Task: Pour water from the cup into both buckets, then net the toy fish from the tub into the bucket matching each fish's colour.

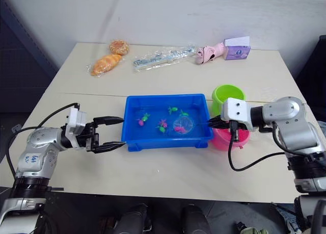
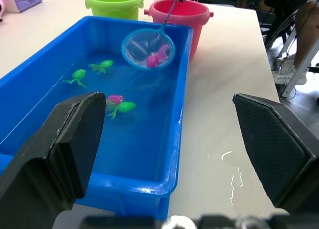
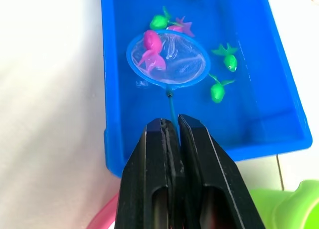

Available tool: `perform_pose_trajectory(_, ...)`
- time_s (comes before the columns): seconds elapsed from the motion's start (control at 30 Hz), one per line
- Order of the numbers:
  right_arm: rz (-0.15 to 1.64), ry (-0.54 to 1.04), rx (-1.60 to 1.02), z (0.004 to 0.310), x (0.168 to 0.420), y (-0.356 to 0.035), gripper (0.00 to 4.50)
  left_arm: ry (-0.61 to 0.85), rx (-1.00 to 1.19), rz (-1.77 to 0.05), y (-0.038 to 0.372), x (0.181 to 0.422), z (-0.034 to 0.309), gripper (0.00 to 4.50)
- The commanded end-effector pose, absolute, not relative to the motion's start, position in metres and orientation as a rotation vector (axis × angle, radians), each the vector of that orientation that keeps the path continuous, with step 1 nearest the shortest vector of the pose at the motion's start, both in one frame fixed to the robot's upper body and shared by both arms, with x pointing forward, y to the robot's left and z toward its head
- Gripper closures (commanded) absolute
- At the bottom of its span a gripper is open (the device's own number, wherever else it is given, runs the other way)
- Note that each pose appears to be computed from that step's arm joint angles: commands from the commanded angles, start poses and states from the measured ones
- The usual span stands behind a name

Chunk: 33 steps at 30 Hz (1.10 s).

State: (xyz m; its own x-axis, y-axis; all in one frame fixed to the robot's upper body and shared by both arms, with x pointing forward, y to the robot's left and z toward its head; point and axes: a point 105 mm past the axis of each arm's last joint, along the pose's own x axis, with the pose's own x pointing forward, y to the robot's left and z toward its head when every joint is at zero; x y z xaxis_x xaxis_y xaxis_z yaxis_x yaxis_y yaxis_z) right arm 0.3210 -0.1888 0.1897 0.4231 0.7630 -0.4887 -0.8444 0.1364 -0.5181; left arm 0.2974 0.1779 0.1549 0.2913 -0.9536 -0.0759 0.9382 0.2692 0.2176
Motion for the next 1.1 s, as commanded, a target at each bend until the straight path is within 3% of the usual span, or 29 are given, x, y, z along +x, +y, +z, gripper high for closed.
perform_pose_trajectory(0.03, 1.050, -0.053, -0.790, 0.229, 0.310, -0.198, 4.50, -0.105, 0.259, -1.296, 0.175, 0.298, 0.162, 0.09)
perform_pose_trajectory(0.27, 0.820, -0.124, -0.692, 0.248, 0.279, -0.224, 4.50, -0.119, 0.243, -1.351, 0.162, 0.305, 0.163, 0.09)
perform_pose_trajectory(0.4, 0.689, -0.076, -0.687, 0.241, 0.247, -0.247, 4.50, -0.135, 0.225, -1.399, 0.149, 0.310, 0.165, 0.09)
perform_pose_trajectory(0.63, 0.462, 0.000, -0.761, 0.222, 0.215, -0.286, 4.50, -0.156, 0.199, -1.486, 0.125, 0.315, 0.167, 0.09)
perform_pose_trajectory(0.83, 0.440, 0.041, -0.992, 0.199, 0.207, -0.299, 4.50, -0.167, 0.187, -1.524, 0.113, 0.316, 0.168, 0.09)
perform_pose_trajectory(1.1, 0.311, -0.038, -1.286, 0.179, 0.210, -0.321, 4.50, -0.182, 0.170, -1.521, 0.103, 0.318, 0.171, 0.09)
